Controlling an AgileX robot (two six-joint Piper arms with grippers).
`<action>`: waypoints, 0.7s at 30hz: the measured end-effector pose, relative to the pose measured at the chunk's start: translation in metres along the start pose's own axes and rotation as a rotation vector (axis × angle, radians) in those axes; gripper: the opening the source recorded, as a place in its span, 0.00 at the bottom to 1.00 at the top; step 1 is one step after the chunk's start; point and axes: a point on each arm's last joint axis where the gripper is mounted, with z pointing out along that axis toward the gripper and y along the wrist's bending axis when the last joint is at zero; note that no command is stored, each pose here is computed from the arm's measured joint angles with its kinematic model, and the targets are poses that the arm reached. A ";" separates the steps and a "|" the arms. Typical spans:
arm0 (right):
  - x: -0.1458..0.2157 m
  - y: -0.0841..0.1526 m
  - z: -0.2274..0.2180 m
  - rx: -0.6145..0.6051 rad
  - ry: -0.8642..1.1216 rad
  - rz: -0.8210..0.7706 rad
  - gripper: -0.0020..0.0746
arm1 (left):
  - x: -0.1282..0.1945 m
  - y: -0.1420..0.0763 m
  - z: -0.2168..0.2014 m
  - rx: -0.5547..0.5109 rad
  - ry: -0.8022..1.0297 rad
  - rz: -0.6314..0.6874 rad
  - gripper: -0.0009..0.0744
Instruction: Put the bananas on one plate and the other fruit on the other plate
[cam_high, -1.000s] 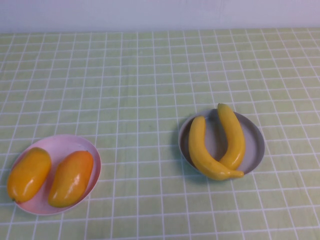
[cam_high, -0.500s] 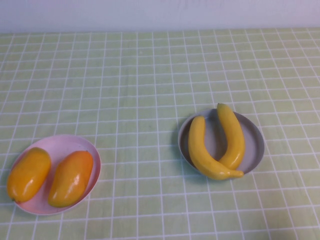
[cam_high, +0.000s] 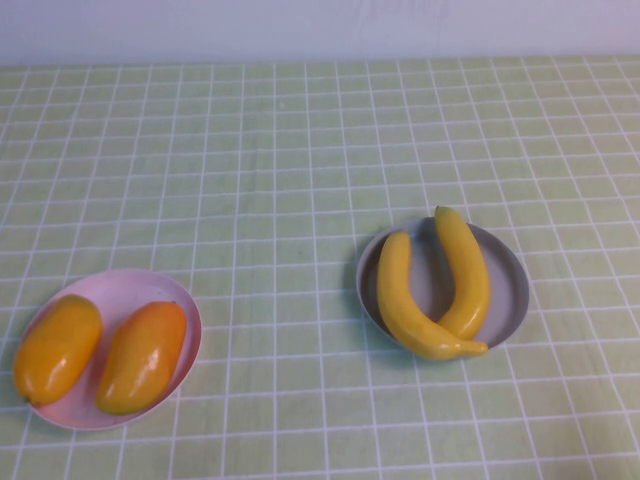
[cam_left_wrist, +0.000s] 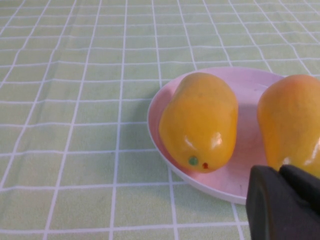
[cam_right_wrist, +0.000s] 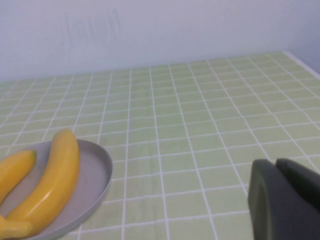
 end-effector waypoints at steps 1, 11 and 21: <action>0.000 0.000 0.000 0.000 0.002 0.005 0.01 | 0.000 0.000 0.000 0.000 0.000 0.000 0.01; 0.017 0.003 0.002 -0.053 0.095 -0.125 0.01 | 0.000 0.000 0.000 0.000 0.000 0.000 0.01; 0.025 0.004 0.001 -0.066 0.169 -0.100 0.01 | 0.000 0.000 0.000 0.000 0.000 0.000 0.01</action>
